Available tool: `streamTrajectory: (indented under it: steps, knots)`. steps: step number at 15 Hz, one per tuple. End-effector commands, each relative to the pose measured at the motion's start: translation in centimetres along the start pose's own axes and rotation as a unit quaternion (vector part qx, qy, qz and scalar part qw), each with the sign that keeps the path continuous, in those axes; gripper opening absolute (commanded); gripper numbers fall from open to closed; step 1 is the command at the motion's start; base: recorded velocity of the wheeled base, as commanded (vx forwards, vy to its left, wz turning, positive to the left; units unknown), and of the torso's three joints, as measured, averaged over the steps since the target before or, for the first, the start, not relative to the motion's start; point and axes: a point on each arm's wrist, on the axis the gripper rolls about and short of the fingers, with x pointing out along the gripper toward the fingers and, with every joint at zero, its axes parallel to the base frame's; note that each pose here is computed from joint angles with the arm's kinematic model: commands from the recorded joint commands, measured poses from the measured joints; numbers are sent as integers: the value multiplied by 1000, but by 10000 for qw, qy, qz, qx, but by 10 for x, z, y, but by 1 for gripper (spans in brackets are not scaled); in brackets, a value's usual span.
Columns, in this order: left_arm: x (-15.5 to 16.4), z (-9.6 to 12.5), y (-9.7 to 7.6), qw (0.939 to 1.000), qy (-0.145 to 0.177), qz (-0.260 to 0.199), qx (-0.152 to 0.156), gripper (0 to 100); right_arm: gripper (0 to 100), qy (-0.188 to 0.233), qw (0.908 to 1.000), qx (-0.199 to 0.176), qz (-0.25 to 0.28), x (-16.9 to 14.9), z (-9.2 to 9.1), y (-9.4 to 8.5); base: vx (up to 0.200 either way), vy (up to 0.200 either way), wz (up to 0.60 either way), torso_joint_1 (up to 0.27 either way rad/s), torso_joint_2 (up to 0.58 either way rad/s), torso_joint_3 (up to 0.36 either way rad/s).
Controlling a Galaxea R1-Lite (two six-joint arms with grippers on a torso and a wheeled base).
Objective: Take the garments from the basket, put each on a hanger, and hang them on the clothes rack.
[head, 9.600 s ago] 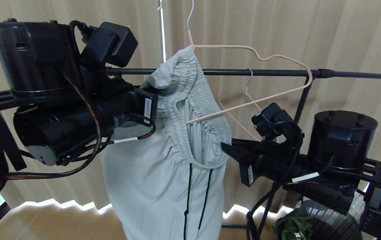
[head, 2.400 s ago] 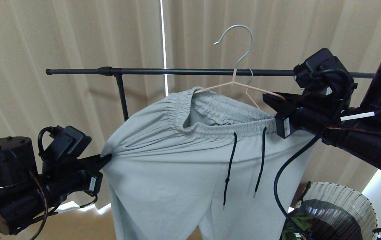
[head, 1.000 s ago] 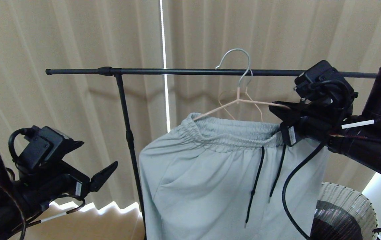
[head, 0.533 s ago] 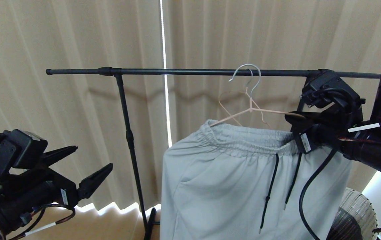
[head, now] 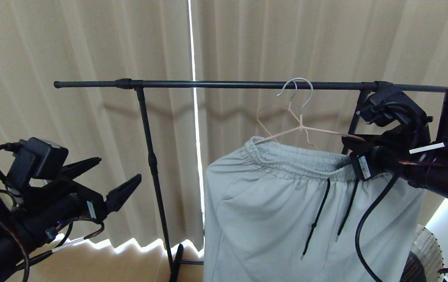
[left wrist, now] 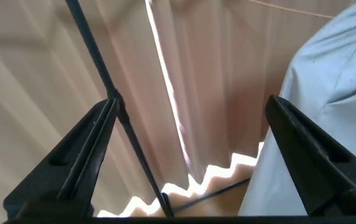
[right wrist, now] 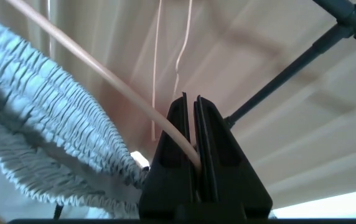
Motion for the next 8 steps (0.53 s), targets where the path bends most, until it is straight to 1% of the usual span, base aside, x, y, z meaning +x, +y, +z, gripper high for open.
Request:
streamTrajectory:
  steps: [1, 2, 4, 7, 8]
  knots:
    - [9, -12, -5, 9996, 260, -128, -14, 100, 0, 19, 10000, -6, 9, 5, 2, 1, 0, 0, 0, 0, 0, 0]
    - [7, -11, -5, 9997, 230, -123, -11, 100, 0, 40, 10000, -6, 16, 10, 3, 3, 0, 0, 0, 0, 0, 0]
    - [-9, 1, -5, 9999, -75, -96, 11, 100, 0, 35, 10000, 50, 6, 16, 6, 4, 0, 0, 0, 0, 0, 0]
    - [-20, 9, -8, 9994, -309, -144, 104, 100, 0, 124, 9997, 207, 16, 23, 3, 7, 0, 0, 0, 0, 0, 0]
    - [-20, 8, -8, 9994, -286, -149, 101, 100, 0, 145, 9996, 223, 21, 24, 3, 7, 200, 0, 0, 2, -2, 2]
